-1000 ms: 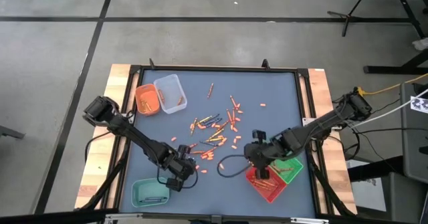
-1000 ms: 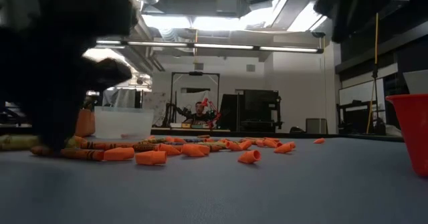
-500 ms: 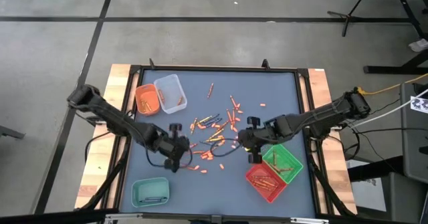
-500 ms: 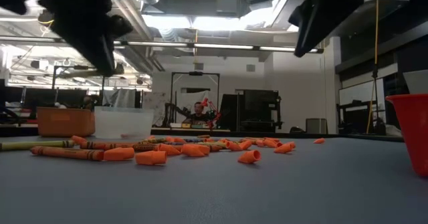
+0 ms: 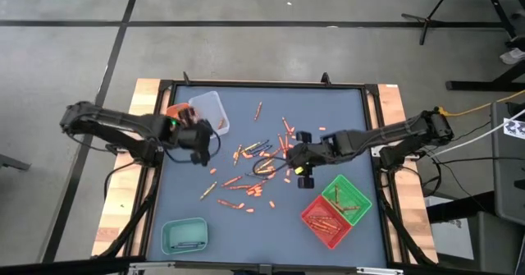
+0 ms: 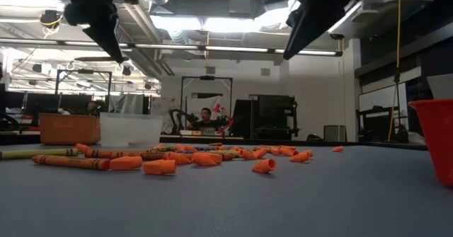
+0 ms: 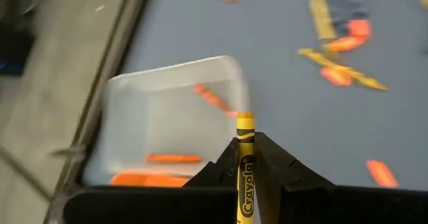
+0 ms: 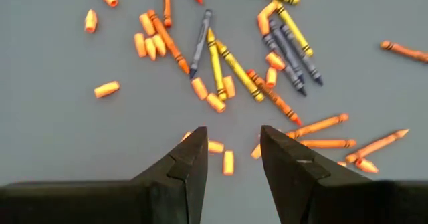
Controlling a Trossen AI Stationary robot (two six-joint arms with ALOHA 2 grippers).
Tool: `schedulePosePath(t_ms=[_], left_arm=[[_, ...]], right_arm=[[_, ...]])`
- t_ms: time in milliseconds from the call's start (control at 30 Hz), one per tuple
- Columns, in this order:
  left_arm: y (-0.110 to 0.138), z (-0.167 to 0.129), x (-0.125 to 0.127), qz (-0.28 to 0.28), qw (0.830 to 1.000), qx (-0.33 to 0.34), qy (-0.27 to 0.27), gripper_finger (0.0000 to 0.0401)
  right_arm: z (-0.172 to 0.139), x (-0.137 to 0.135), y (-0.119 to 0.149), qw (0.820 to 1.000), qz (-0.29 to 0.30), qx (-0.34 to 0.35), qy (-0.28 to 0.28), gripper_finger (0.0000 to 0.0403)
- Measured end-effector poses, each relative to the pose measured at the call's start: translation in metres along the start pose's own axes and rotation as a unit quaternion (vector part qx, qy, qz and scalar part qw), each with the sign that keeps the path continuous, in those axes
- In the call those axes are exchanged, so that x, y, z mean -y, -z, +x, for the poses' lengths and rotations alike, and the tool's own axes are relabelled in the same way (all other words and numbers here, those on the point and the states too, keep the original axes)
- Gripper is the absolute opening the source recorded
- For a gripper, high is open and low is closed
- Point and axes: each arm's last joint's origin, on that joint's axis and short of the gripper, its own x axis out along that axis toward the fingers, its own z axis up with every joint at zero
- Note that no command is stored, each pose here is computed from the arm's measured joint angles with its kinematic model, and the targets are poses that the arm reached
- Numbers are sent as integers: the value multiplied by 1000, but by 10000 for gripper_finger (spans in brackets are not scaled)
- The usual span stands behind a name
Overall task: Sort crayons
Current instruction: Put the yellow crayon into the orange bin
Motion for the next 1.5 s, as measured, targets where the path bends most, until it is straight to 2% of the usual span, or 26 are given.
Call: schedulePosePath(t_ms=[233, 400, 667, 800, 1133, 1233, 1500], left_arm=[[6, 3, -41, -78, 995, -22, -62, 8], [7, 10, -64, -153, 983, -41, -98, 8], [13, 21, -96, -253, 953, -72, -151, 8], [17, 25, -109, -306, 933, -82, -174, 8], [22, 28, -122, -411, 888, -81, -190, 8], [21, 30, -122, -424, 881, -82, -192, 8], [18, 42, -121, -425, 877, -104, -196, 8]], right_arm=[[1, 10, -3, 1000, -8, 12, 8, 137], [2, 12, -3, 1000, -14, 12, 10, 137], [2, 12, -3, 1000, -17, 11, 10, 137], [2, 12, -3, 1000, -17, 11, 10, 137], [1, 11, -3, 1000, -17, 12, 10, 137], [1, 11, -3, 1000, -17, 12, 10, 137], [1, 11, -3, 1000, -17, 12, 10, 137]])
